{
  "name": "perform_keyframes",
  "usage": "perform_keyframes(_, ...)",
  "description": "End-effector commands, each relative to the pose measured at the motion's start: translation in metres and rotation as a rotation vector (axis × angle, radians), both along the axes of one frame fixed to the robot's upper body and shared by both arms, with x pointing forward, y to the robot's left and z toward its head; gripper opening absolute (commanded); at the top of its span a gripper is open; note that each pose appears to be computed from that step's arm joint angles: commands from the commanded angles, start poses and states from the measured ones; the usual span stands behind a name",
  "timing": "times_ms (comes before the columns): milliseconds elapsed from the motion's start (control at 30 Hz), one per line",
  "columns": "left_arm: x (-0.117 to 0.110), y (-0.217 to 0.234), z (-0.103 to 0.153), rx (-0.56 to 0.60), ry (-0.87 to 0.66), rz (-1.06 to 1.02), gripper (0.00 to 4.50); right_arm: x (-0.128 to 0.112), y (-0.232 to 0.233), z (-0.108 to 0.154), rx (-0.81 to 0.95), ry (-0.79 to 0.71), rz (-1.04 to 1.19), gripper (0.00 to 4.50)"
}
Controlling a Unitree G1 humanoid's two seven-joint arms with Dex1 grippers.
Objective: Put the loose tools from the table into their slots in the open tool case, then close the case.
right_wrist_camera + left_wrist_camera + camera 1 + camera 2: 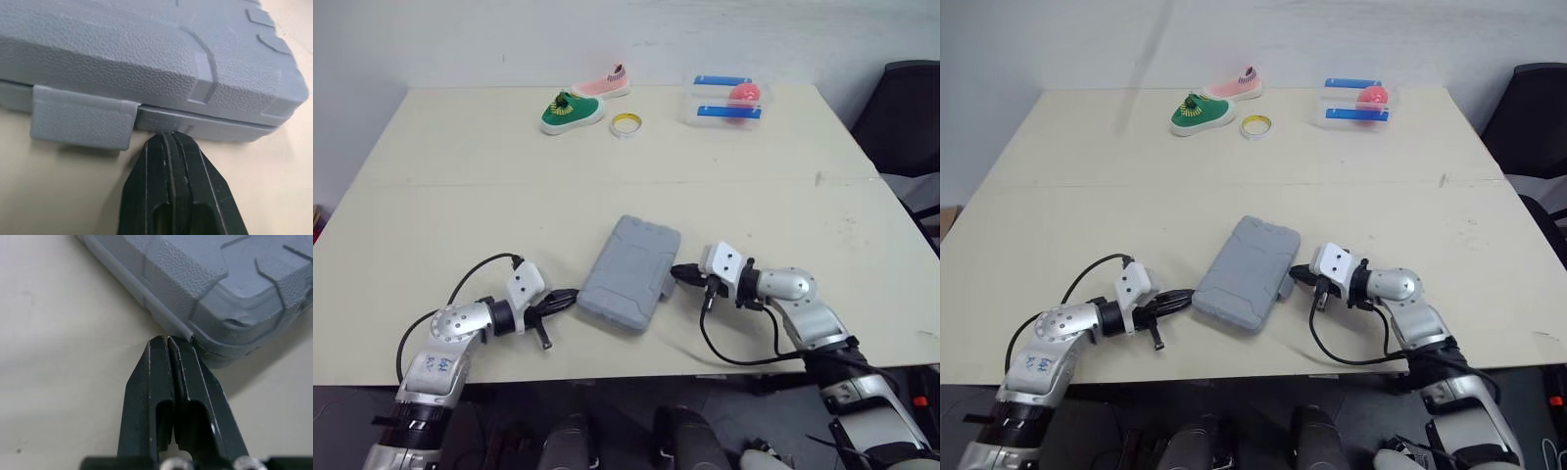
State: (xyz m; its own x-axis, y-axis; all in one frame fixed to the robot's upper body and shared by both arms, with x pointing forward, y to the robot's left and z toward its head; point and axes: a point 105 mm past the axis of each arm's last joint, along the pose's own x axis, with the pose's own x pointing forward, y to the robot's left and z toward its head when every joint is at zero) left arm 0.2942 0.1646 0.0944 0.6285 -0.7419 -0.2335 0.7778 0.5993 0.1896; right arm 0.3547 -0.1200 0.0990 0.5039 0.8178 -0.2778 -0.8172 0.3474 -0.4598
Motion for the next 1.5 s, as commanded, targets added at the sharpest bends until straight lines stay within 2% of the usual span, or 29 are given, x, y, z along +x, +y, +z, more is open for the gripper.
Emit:
perform_keyframes(33,0.005,0.019,0.02,-0.025,-0.088,0.109,0.05,0.004,-0.014,-0.005,-0.026,-0.004,-0.054,0.0)
perform_keyframes(133,0.006,0.02,0.046,-0.067,-0.175,0.071,0.05,0.001,-0.03,-0.002,-0.021,-0.022,-0.096,0.0)
perform_keyframes(267,0.002,-0.007,0.078,-0.111,-0.247,-0.095,0.05,-0.013,-0.043,0.005,0.039,-0.048,-0.131,0.0)
perform_keyframes(367,0.004,-0.036,0.088,-0.102,-0.266,-0.215,0.05,-0.026,-0.047,0.009,0.081,-0.077,-0.14,0.0)
perform_keyframes(467,0.009,-0.066,0.088,-0.06,-0.254,-0.303,0.05,-0.036,-0.045,0.008,0.094,-0.017,-0.126,0.0)
perform_keyframes(600,0.013,-0.103,0.08,0.001,-0.226,-0.424,0.05,-0.047,-0.029,0.01,0.124,0.018,-0.088,0.0)
perform_keyframes(700,0.023,-0.125,0.064,0.075,-0.166,-0.479,0.05,-0.049,-0.02,0.007,0.11,0.031,-0.061,0.0)
perform_keyframes(833,0.033,-0.134,0.045,0.152,-0.112,-0.485,0.05,-0.047,-0.015,0.007,0.114,0.032,-0.058,0.0)
perform_keyframes(967,0.044,-0.121,0.004,0.324,0.036,-0.406,0.05,-0.047,-0.001,0.011,0.123,0.028,-0.023,0.0)
perform_keyframes(1233,0.033,-0.111,-0.008,0.308,0.088,-0.391,0.05,-0.04,0.011,0.007,0.099,0.035,0.001,0.0)
perform_keyframes(1500,0.035,-0.106,-0.009,0.296,0.095,-0.355,0.05,-0.036,0.025,0.001,0.093,0.067,0.034,0.0)
